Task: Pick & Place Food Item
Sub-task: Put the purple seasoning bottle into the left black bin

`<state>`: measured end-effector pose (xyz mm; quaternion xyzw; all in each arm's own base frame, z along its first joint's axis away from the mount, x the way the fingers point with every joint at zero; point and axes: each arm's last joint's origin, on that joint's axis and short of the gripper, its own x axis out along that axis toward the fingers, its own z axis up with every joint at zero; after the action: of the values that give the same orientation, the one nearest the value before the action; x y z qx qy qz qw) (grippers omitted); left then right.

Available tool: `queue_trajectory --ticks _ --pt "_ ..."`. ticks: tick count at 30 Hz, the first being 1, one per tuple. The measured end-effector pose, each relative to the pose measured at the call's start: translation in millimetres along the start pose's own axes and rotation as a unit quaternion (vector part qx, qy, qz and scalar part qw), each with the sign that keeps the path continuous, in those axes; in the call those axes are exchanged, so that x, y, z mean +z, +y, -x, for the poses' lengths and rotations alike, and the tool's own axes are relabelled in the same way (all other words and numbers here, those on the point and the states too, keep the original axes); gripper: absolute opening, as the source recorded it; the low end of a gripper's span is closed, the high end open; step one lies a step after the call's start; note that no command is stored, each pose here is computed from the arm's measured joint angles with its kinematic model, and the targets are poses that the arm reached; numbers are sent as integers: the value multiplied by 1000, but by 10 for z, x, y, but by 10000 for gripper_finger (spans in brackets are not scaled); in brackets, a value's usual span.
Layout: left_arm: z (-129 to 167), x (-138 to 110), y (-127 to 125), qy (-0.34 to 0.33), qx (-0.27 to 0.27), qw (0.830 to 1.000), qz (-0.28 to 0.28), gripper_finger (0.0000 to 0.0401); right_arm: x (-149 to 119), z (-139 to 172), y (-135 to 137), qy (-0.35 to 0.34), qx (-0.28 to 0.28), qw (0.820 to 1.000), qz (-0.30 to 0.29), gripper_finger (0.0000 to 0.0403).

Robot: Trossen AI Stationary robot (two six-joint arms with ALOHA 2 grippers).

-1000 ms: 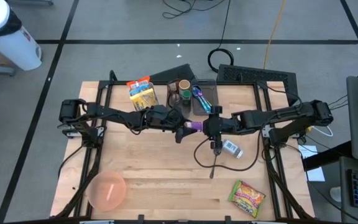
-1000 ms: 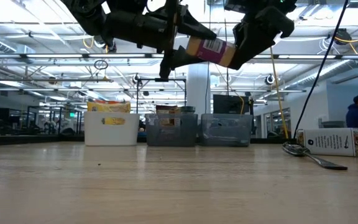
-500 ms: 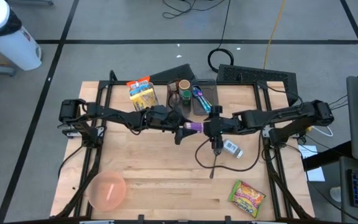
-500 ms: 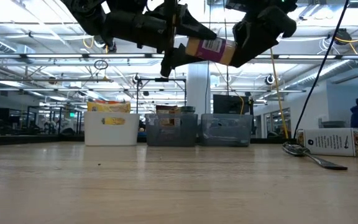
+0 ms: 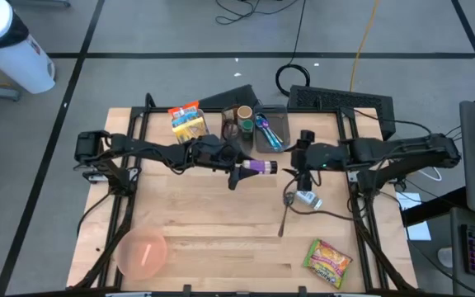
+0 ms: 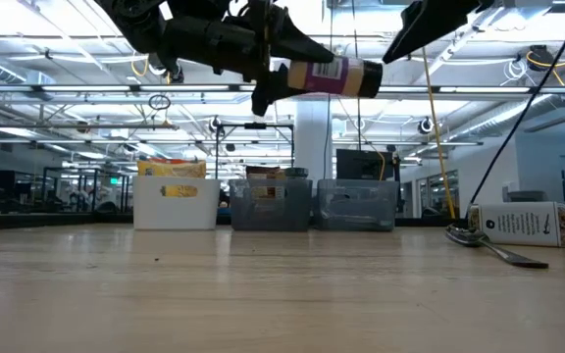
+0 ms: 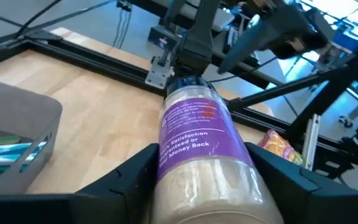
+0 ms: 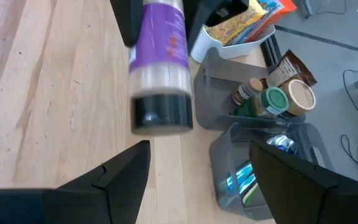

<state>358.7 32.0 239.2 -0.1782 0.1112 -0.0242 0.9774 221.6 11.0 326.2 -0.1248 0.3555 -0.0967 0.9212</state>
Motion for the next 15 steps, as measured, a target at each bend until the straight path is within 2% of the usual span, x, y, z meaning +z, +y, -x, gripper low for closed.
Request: queue_trajectory --ticks 5,10,15 --pt "43 56 4 -1 -28 999 -19 187 -172 89 -14 -18 -1 1000 -22 267" --pt "43 53 6 1 -31 999 -33 188 -401 51 24 -76 -5 996 -50 264" --pt "40 51 -14 -1 -35 996 -78 197 -693 -80 110 -165 4 983 -83 264"
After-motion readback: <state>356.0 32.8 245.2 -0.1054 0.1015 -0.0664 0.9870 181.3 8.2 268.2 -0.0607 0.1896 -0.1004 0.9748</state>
